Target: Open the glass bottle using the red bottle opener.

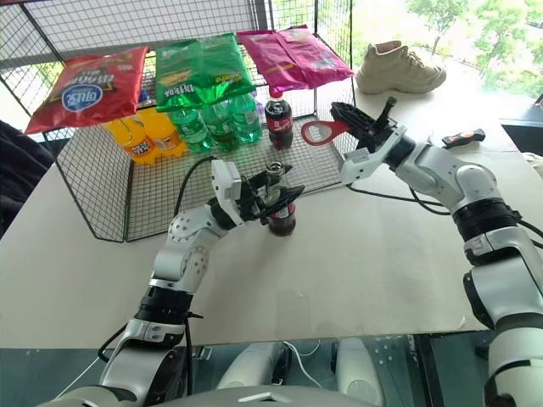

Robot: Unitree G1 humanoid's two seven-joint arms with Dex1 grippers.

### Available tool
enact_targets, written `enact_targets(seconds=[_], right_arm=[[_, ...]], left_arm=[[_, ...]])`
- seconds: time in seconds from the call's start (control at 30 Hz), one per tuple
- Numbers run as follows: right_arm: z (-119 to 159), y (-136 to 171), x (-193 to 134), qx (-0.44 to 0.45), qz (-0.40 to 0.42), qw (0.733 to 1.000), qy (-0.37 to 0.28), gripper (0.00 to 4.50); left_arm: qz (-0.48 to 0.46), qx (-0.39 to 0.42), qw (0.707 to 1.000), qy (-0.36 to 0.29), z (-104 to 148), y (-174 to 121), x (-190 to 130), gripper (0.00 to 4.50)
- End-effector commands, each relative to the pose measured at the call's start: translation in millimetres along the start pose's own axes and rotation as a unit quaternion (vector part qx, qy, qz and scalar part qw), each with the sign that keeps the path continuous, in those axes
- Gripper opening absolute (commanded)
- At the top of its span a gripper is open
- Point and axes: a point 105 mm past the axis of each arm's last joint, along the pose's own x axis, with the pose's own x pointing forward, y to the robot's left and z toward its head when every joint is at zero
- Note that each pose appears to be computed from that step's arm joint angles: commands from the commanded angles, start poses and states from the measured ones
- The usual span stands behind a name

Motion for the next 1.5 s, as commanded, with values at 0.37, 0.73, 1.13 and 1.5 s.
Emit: enact_targets(seconds=[0.37, 0.73, 1.13, 1.5], right_arm=[[-6, -11, -4, 0.102, -0.073, 0.991, 0.043, 0.0], [-3, 36, -18, 0.421, -0.089, 0.893, 0.131, 0.0], [18, 53, -21, 0.498, -0.069, 0.852, 0.146, 0.0], [19, 58, -25, 0.518, -0.065, 0.839, 0.156, 0.0]], left_arm=[[0.006, -0.011, 1.0, 0.011, -8, -2, -3, 2.21], [0.008, -0.008, 1.0, 0.009, -6, -1, -4, 2.21], [0.017, -0.008, 1.0, 0.005, -4, 1, -6, 4.48], [0.02, 0.003, 1.0, 0.016, -4, 2, -14, 4.48]])
